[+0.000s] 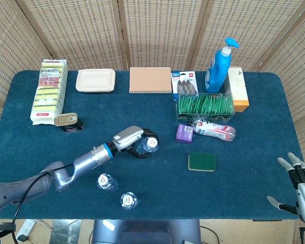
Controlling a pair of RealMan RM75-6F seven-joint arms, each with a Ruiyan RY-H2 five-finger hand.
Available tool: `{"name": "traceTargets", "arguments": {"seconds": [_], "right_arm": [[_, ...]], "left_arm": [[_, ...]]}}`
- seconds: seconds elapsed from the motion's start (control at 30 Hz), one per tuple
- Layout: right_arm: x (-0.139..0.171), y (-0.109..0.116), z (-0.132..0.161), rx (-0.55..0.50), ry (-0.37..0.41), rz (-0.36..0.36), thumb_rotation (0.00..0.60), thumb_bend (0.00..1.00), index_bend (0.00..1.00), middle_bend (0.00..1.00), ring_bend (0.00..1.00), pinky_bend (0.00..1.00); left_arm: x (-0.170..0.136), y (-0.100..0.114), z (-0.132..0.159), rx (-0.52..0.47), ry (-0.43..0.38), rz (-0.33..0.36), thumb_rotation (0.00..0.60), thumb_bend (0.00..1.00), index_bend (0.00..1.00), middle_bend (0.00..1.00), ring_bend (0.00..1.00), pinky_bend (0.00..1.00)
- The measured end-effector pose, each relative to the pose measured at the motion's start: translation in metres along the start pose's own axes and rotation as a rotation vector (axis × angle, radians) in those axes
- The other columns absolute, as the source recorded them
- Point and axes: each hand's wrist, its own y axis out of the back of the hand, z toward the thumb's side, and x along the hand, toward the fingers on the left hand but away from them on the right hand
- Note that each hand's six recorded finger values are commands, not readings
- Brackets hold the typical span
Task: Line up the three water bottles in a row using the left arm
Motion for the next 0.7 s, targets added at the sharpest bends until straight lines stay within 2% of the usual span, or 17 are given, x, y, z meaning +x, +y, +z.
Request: {"name": "traceTargets", "arguments": {"seconds": [0.4,0.6,0.7], "right_arm": [[-0.006,-0.001,-0.005,0.008,-0.028,-0.004,0.6,0.0,0.11,0.0,0.0,0.0],[-0.004,0.0,-0.004,0.007,-0.025,-0.007,0.6,0.0,0.11,0.0,0.0,0.0],[-0.004,0.001,-0.004,0.005,-0.025,-0.011,0.6,0.0,0.11,0.0,0.0,0.0]], "left_arm": [[0.047,-0.017,-0.014,-0.082,0.034,-0.005,0.6,0.37,0.48,0.51,0.36,0.49],[0.067,-0.033,-0.014,-0.11,0.041,-0.02,0.6,0.36,0.48,0.51,0.36,0.49],[0.074,-0.04,-0.012,-0.137,0.038,-0.028,0.6,0.37,0.48,0.49,0.32,0.47]]}}
